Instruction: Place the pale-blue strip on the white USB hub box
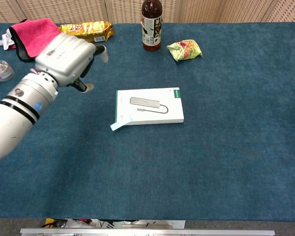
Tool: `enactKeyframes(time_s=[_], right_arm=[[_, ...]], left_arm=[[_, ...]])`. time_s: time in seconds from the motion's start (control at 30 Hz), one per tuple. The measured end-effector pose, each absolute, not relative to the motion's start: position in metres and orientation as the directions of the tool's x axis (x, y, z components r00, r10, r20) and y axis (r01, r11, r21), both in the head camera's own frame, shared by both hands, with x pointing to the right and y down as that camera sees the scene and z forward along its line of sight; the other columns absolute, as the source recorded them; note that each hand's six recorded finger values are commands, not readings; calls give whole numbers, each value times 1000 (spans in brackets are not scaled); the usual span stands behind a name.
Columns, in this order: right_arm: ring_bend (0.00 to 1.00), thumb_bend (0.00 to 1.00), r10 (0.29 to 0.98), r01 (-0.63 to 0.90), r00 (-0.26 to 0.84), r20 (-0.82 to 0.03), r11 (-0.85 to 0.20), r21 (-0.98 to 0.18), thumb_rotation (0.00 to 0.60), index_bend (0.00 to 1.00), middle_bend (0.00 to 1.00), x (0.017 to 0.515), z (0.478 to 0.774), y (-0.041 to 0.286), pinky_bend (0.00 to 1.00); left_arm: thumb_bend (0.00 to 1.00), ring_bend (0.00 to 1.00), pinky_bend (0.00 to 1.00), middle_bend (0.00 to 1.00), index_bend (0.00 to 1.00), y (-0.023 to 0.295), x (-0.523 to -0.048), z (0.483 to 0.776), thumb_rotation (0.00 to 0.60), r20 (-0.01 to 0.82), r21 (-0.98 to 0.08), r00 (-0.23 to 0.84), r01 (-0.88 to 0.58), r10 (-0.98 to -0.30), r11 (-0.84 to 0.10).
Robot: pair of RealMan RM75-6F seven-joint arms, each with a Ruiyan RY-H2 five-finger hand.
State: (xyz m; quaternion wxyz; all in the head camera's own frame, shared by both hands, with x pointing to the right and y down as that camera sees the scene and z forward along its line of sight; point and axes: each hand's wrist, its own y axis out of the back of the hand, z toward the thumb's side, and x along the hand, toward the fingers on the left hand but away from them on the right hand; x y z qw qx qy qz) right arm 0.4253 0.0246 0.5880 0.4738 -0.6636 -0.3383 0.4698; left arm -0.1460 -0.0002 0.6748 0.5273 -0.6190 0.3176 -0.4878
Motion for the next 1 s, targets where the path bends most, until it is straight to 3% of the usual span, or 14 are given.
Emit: enactKeyframes(time_s=[0.33,0.57,0.7,0.8,1.0], right_arm=[[684,295,797,-48,487,-358,-385,-922,600,265,631,362,608,11,796],[980,592,706,-92,598,-380,-410,-907,600,265,924,306,627,-1,980],[1000,788,655,-117,641,-401,-433,-894,600,265,993,278,637,-5,1000],[1000,962,619,-140,660,-426,-456,-879,600,265,1000,258,646,-9,1000],[1000,1000,554,-191,685,-473,-490,-851,599,265,1000,219,661,-11,1000]], left_arm=[[246,739,888,713,305,-13,-223,664,600,225,-971,203,-34,-953,-237],[316,816,897,787,305,-9,-262,655,600,149,-980,167,-109,-975,-169],[364,935,954,910,311,-6,-285,649,600,125,-984,159,-109,-979,-143],[383,967,985,949,316,-2,-303,648,600,134,-986,143,-84,-981,-147],[385,977,997,962,316,8,-323,653,600,191,-977,112,-76,-975,-200]])
